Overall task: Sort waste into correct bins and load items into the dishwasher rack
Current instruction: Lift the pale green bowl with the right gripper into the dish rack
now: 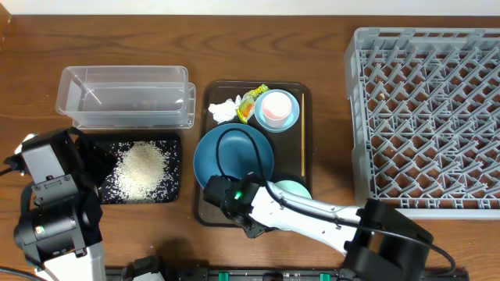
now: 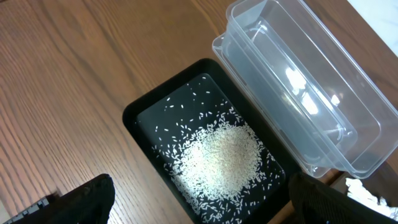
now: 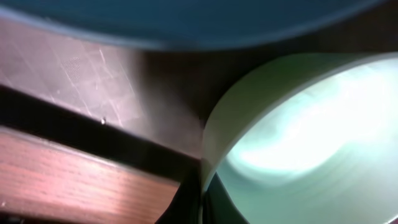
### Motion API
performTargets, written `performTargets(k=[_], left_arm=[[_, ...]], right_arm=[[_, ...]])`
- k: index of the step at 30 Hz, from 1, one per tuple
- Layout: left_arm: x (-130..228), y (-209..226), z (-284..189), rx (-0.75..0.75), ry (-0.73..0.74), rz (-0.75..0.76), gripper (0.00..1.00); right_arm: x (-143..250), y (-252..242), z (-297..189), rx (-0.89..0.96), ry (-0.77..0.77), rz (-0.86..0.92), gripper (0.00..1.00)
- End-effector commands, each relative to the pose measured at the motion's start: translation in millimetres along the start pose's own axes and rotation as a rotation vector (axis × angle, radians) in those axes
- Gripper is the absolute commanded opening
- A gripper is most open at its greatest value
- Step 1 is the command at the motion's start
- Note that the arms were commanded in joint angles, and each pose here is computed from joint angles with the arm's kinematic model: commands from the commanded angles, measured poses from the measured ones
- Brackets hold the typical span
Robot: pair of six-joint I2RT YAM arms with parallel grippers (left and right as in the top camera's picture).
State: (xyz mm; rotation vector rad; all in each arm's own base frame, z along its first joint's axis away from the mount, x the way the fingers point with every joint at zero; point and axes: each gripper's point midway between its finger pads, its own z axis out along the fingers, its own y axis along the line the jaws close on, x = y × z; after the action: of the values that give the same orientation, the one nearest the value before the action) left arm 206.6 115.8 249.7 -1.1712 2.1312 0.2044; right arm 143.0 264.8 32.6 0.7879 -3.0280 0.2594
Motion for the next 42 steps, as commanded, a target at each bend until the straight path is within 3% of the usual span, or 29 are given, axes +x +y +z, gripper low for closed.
performTargets(k=[1, 9, 18, 24, 29, 38, 42], left_arm=[[-3, 2, -2, -0.007, -0.011, -0.007, 0.92], [-3, 2, -2, -0.007, -0.011, -0.007, 0.92], [-3, 2, -2, -0.007, -0.011, -0.007, 0.92], [-3, 2, -2, -0.008, -0.011, -0.007, 0.92], [-3, 2, -2, -0.008, -0.011, -0.007, 0.92], [-3, 2, -2, -0.007, -0.011, -0.007, 0.92], [-3, 2, -2, -0.007, -0.011, -0.007, 0.92]], right_arm=[[-8, -2, -29, -0.062, -0.041, 0.036, 0.01], [-10, -33, -88, -0.193, -0.152, 0.093, 0.01], [-33, -172, -156, -0.287, -0.457, 0.369, 0.01], [-34, -255, -159, -0.357, -0.555, 0.521, 0.01], [-37, -295, -157, -0.504, -0.668, 0.559, 0.01], [-32, -334, -169, -0.900, -0.911, 0.571, 0.01], [-32, -340, -147, -1.016, -0.903, 0.608, 0.01]])
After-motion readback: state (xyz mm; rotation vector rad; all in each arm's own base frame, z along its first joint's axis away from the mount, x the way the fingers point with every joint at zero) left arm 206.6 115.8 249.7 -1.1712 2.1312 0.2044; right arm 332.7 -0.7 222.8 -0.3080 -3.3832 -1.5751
